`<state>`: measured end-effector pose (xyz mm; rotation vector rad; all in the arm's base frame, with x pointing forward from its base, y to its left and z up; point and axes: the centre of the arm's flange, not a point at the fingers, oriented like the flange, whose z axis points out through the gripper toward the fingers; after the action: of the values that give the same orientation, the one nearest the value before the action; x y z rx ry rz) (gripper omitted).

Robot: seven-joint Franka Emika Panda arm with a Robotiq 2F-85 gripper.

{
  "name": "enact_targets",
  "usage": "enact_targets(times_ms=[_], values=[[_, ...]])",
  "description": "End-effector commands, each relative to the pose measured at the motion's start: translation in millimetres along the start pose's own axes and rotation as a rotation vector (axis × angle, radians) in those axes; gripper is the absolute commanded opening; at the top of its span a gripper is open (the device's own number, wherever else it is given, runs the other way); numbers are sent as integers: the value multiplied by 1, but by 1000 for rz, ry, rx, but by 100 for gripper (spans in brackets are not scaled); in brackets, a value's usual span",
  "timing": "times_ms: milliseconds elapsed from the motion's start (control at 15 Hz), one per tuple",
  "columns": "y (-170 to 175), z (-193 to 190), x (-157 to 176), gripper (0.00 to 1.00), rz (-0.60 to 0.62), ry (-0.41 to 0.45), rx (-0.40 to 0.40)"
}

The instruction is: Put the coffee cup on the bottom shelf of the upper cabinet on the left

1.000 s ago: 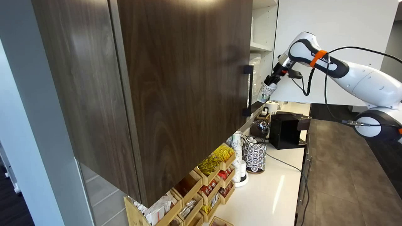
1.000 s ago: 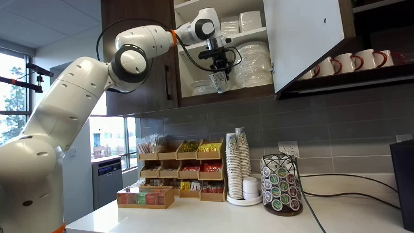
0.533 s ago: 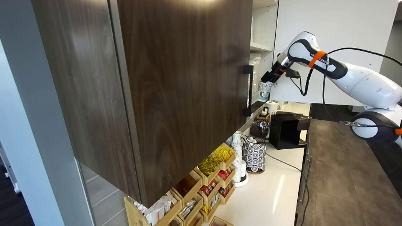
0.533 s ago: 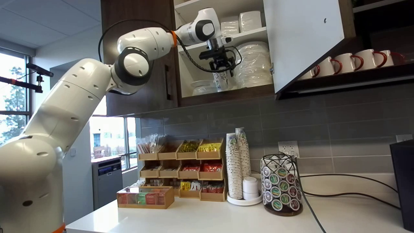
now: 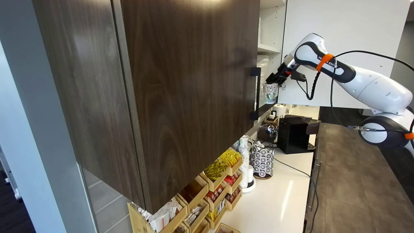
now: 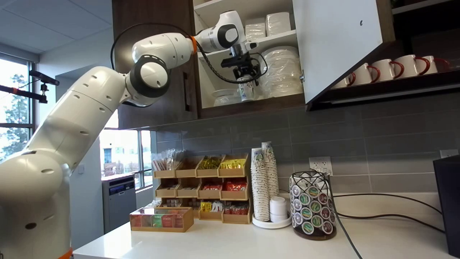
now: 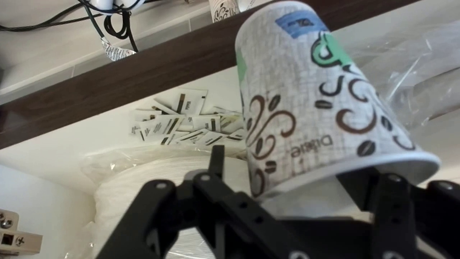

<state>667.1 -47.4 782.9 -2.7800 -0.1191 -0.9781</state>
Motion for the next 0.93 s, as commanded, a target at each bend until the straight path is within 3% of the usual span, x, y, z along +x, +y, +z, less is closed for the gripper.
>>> enact_targets(times_ms=[0,333,467,867], values=[[3,2,32,49,76,31,-4],[8,-5,38,11,130,108,-44],[10,-8,41,0,138,132,-58],[19,-10,40,1,156,160,-86]])
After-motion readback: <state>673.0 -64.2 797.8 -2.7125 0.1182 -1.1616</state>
